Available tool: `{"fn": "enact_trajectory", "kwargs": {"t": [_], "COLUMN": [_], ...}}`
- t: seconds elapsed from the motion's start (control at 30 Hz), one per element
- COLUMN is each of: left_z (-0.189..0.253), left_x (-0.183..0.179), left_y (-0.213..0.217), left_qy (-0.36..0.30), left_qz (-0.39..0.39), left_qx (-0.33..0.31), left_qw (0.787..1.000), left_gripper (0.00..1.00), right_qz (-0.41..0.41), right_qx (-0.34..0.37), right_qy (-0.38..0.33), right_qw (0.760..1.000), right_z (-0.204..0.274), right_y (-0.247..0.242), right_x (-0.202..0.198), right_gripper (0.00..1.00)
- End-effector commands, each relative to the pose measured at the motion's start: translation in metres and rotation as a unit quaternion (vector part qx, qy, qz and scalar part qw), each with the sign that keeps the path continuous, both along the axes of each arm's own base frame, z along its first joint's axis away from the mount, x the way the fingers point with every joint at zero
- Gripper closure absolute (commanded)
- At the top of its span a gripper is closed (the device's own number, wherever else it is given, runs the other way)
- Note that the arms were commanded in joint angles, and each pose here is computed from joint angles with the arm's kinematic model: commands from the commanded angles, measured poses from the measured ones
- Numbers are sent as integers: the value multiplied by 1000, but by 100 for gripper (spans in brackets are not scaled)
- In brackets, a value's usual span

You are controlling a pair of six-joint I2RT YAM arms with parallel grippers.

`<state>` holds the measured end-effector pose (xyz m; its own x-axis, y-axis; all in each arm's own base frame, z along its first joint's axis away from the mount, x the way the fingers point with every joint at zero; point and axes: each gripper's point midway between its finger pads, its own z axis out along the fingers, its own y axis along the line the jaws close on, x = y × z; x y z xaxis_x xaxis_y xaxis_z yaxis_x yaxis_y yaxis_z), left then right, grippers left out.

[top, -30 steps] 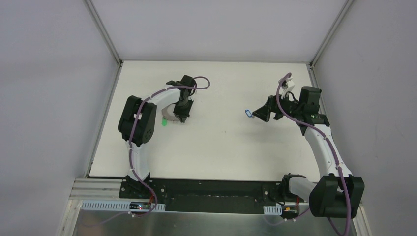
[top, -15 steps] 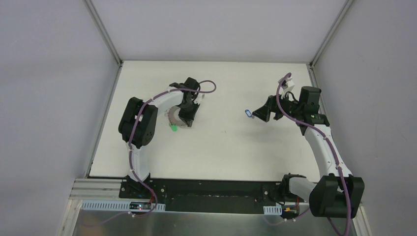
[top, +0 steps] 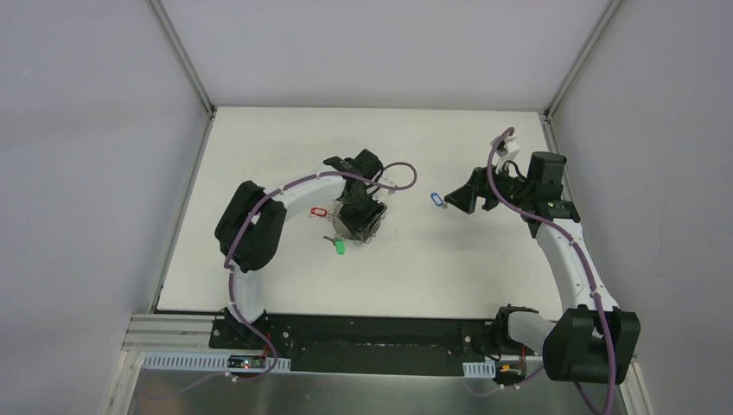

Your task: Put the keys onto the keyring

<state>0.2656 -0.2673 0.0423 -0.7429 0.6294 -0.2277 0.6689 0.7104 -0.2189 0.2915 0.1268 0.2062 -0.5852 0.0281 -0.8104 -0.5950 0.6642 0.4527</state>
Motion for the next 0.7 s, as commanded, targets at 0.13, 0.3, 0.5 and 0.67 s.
{"fn": "enact_trajectory", "kwargs": {"t": [0.13,0.3,0.5,0.67], "left_z": [33,27,30,31], "left_x": [3,-3,-10,-7], "left_y": [22,22,31,39], "left_qy": [-53,-43,-78,-121], "left_qz": [-47,-73,-159,-242], "left_qx": [6,2,30,84], "left_qw": [997,996,984,959], "left_gripper": [47,51,54,54], "right_qz": [12,12,13,14], "right_qx": [14,14,14,15], "right_qy": [-16,-16,-17,-17], "right_qw": [1000,1000,1000,1000], "right_z": [8,8,9,9], "right_y": [3,3,3,3], "right_x": [-3,-4,-4,-4], "right_gripper": [2,2,2,2]}}
